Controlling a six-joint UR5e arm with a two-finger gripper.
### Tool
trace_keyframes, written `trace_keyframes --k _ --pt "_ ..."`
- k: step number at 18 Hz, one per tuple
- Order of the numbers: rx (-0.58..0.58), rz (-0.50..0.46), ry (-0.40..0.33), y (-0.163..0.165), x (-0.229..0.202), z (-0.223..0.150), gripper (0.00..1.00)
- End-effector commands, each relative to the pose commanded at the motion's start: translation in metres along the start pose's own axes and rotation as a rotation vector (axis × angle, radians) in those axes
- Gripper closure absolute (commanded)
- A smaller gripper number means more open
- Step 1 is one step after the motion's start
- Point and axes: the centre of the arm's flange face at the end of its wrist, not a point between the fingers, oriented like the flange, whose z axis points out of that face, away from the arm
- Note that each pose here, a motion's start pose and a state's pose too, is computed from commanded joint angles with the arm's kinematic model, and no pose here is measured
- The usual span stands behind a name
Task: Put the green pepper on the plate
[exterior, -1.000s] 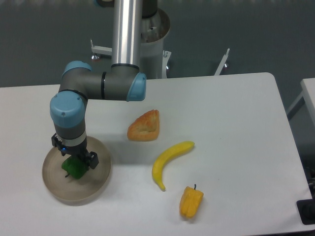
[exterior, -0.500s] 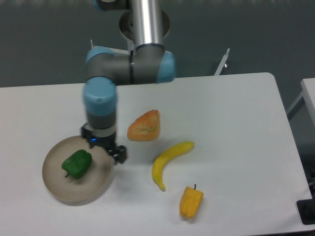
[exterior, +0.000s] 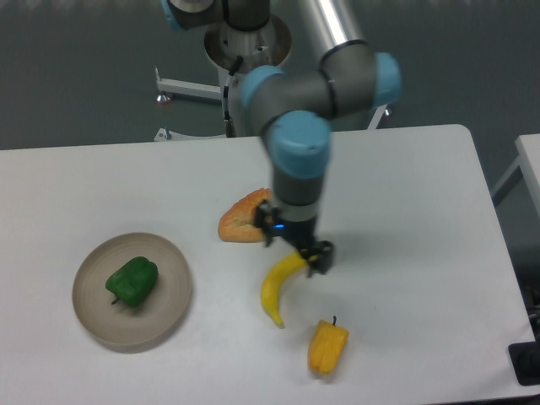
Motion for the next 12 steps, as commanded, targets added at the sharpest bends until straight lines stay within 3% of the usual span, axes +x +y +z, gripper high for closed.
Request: trace_keyframes --k 12 --pt "-0.013 0.017 -0.027 0.006 -0.02 -0.001 0.0"
